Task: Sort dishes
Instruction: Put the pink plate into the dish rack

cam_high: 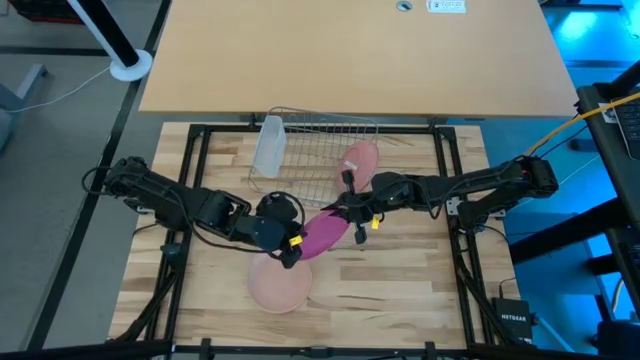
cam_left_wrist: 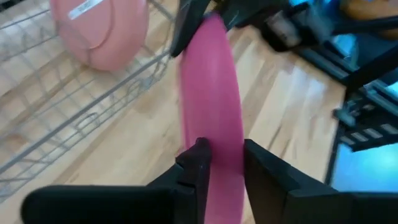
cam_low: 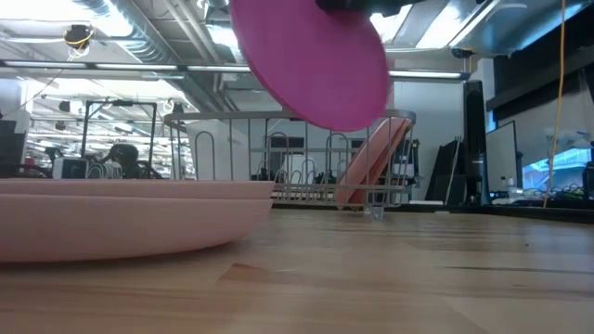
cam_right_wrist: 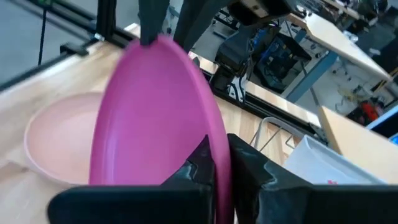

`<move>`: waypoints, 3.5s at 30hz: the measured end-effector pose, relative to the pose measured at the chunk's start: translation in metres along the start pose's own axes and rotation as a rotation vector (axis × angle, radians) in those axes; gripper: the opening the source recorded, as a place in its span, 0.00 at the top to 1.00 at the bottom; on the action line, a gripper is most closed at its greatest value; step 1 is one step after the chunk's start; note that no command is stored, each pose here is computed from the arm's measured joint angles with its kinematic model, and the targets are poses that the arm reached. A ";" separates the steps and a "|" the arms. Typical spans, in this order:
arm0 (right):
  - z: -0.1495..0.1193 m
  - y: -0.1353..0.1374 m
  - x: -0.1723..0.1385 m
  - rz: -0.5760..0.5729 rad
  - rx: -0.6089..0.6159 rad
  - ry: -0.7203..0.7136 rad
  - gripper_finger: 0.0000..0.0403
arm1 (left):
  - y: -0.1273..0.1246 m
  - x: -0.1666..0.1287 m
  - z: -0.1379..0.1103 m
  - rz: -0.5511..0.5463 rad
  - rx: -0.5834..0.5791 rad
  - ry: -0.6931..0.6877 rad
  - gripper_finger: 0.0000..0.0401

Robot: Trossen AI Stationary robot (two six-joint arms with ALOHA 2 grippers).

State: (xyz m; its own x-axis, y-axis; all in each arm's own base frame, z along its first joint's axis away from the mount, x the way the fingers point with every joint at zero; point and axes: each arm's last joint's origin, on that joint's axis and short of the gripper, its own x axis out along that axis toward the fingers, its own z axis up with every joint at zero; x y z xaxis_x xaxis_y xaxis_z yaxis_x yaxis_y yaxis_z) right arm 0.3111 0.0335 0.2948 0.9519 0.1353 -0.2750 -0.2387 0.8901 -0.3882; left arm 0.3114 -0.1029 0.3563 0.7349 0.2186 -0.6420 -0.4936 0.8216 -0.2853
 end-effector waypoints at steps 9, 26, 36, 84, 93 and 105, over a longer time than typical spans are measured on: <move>0.001 -0.001 0.000 -0.018 0.056 0.001 0.93 | 0.007 0.013 0.001 0.067 0.012 0.028 0.86; 0.000 0.000 -0.001 -0.008 0.062 0.016 0.93 | 0.011 0.030 0.001 0.108 0.010 0.041 0.87; -0.003 0.001 0.000 -0.007 0.076 0.038 0.93 | 0.013 0.040 0.003 0.138 0.003 0.033 0.96; 0.052 -0.022 -0.139 -0.220 0.149 -0.195 0.51 | 0.037 0.015 0.060 0.648 0.053 -0.469 1.00; 0.039 -0.015 -0.181 -0.176 0.221 -0.096 0.51 | 0.027 0.022 0.080 1.049 0.264 -0.632 1.00; 0.019 -0.005 -0.185 -0.104 0.320 0.112 0.51 | 0.045 0.138 0.069 1.269 0.567 -0.369 1.00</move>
State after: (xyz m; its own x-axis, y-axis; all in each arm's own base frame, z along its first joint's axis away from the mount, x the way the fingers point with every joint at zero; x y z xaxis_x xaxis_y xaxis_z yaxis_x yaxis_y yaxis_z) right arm 0.1401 0.0120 0.3641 0.9368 0.0040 -0.3498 -0.0522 0.9903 -0.1285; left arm 0.4228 0.0008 0.3039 0.0670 0.9978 -0.0003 -0.7106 0.0479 0.7020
